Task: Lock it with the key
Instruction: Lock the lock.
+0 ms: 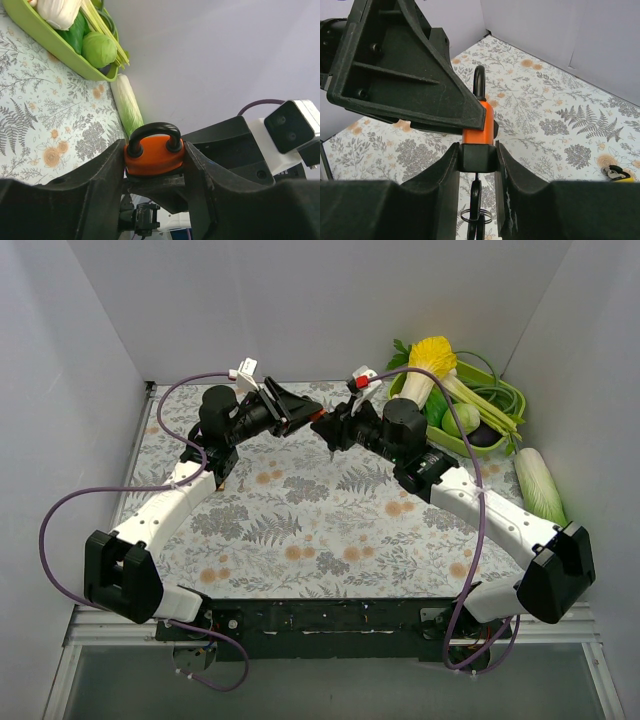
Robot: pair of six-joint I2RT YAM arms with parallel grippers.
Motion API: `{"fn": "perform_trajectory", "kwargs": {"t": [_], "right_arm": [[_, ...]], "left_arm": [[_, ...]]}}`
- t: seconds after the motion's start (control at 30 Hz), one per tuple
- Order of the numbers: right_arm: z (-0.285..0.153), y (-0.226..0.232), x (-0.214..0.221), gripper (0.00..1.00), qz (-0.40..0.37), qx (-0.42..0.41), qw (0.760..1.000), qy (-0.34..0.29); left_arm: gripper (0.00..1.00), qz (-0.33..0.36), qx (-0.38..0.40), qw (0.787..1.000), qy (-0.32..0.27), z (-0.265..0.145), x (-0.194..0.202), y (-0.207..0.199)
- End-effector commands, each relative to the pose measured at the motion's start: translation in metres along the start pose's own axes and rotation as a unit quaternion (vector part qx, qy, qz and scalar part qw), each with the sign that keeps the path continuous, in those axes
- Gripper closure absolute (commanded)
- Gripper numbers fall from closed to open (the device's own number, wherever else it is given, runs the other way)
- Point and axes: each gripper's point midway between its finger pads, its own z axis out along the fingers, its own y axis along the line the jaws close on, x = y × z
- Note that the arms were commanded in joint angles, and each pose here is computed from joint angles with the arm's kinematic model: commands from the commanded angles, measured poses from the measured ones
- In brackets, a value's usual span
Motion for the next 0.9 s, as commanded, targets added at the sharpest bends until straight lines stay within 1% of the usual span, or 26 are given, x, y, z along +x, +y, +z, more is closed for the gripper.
{"fn": "perform_trajectory", "kwargs": {"t": [0.0,0.03,0.07,0.1,0.13,0.17,0.27,0.37,0.43,0.53,0.57,0.67,0.73,0.8,0.87], "right_arm": [[0.002,0.013,-0.049,0.99,-0.038,-0.009,0.997,-0.067],[0.003,0.013,-0.045,0.99,-0.037,-0.011,0.998,-0.059],[0.003,0.014,-0.045,0.89,-0.038,-0.013,0.998,-0.055],[0.003,0.018,-0.043,0.77,-0.038,-0.023,0.998,-0.049],[0.002,0.018,-0.039,0.65,-0.037,-0.025,0.998,-0.040],[-0.001,0.018,-0.038,0.47,-0.038,-0.024,0.998,-0.036],[-0.009,0.015,-0.032,0.28,-0.038,-0.027,0.999,-0.014],[-0.018,0.010,-0.024,0.27,-0.036,-0.034,0.999,0.008],[-0.023,0.011,-0.015,0.27,-0.036,-0.049,0.998,0.025],[-0.029,0.007,-0.002,0.33,-0.036,-0.053,0.997,0.047],[-0.031,0.007,-0.001,0.41,-0.039,-0.055,0.997,0.049],[-0.034,0.006,-0.001,0.50,-0.041,-0.058,0.996,0.047],[-0.033,0.007,-0.002,0.50,-0.045,-0.061,0.996,0.044],[-0.032,0.007,-0.004,0.47,-0.048,-0.063,0.996,0.041],[-0.029,0.009,-0.006,0.47,-0.051,-0.069,0.996,0.037]], "left_arm": [[0.65,0.007,0.010,1.000,0.001,0.001,0.001,-0.010],[0.75,0.007,0.009,1.000,0.001,0.001,0.002,-0.010],[0.82,0.005,0.007,1.000,0.001,0.001,0.002,-0.009],[0.88,0.005,0.004,1.000,-0.002,0.000,-0.001,-0.008],[1.00,0.003,0.004,1.000,-0.002,-0.001,-0.002,-0.008],[1.00,0.002,0.003,1.000,-0.003,-0.002,-0.005,-0.007],[1.00,0.006,0.006,1.000,-0.010,-0.009,-0.015,-0.011],[1.00,0.011,0.013,1.000,-0.011,-0.014,-0.019,-0.017],[1.00,0.011,0.015,1.000,-0.011,-0.015,-0.019,-0.019],[1.00,0.012,0.018,1.000,-0.009,-0.017,-0.018,-0.020],[1.00,0.014,0.018,1.000,-0.009,-0.017,-0.018,-0.021],[1.00,0.016,0.020,1.000,-0.009,-0.018,-0.018,-0.022],[1.00,0.016,0.019,1.000,-0.008,-0.018,-0.017,-0.021],[1.00,0.015,0.019,1.000,-0.007,-0.018,-0.017,-0.021],[1.00,0.013,0.019,1.000,-0.005,-0.018,-0.015,-0.019]]}}
